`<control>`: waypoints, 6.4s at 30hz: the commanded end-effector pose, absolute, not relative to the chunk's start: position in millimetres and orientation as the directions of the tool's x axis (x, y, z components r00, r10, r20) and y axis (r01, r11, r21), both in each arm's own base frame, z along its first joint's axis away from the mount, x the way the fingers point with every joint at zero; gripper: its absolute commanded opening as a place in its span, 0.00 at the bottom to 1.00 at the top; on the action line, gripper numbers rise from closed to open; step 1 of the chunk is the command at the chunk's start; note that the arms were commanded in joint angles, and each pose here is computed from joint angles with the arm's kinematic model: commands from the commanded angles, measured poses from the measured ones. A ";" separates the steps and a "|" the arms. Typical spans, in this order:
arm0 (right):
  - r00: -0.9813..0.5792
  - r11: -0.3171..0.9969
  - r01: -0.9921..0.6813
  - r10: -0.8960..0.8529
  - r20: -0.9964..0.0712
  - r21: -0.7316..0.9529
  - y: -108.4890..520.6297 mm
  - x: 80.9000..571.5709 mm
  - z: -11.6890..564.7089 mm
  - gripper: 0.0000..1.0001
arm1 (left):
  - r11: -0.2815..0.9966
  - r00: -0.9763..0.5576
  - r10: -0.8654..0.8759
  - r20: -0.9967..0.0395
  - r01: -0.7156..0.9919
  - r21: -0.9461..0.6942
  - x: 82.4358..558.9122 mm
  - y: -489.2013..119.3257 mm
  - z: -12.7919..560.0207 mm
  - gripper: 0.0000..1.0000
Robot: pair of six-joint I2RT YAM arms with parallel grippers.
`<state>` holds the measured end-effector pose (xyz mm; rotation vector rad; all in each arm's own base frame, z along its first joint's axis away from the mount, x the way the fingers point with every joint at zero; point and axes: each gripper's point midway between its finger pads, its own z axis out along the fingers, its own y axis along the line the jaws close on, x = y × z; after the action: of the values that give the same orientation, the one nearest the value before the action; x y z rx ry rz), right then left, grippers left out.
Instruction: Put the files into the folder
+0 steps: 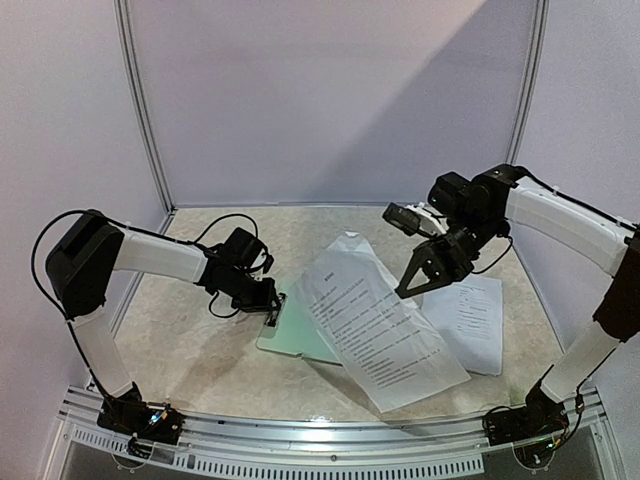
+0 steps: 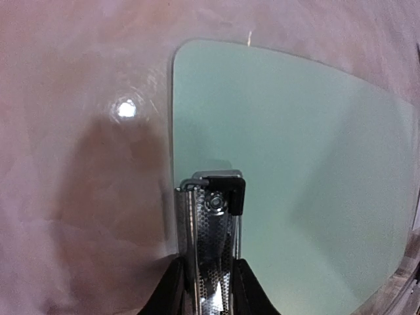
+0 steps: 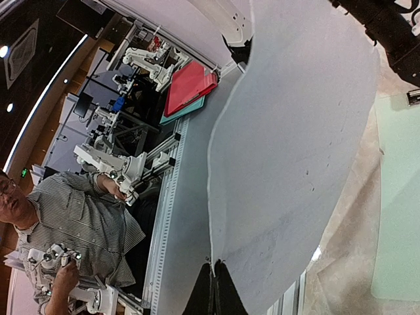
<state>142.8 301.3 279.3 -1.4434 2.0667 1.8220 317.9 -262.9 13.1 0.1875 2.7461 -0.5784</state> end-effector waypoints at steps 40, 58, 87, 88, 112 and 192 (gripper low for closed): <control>-0.439 0.363 -0.893 -0.833 -0.337 0.268 319.8 313.8 76.2 0.45 | 0.905 -0.970 0.106 -0.220 0.186 -0.384 278.9 -261.9 -18.9 0.00; -0.218 0.212 -0.975 -0.859 -0.463 0.066 285.7 238.2 48.1 0.59 | 0.903 -0.969 0.119 -0.215 0.196 -0.382 278.8 -263.0 -17.7 0.00; -0.207 0.191 -0.978 -0.893 -0.400 0.079 346.4 260.2 -14.6 0.56 | 0.902 -0.970 0.122 -0.209 0.196 -0.385 275.9 -262.4 -19.5 0.00; -0.210 0.195 -0.978 -0.893 -0.398 0.079 347.4 261.9 -14.8 0.56 | 0.902 -0.970 0.121 -0.210 0.195 -0.385 275.8 -262.0 -19.5 0.00; -0.387 0.364 -0.920 -0.903 -0.185 0.147 312.0 245.3 -26.1 0.54 | 0.903 -0.970 0.122 -0.212 0.197 -0.381 275.4 -259.5 -17.3 0.00; -0.053 0.074 -0.997 -0.853 -0.519 -0.019 431.3 249.2 11.4 0.60 | 0.896 -0.971 0.113 -0.210 0.191 -0.402 275.6 -262.7 -21.4 0.00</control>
<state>239.0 424.2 25.6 -1.8783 1.9122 0.5292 313.7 -274.9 13.3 0.2333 2.7134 -0.6797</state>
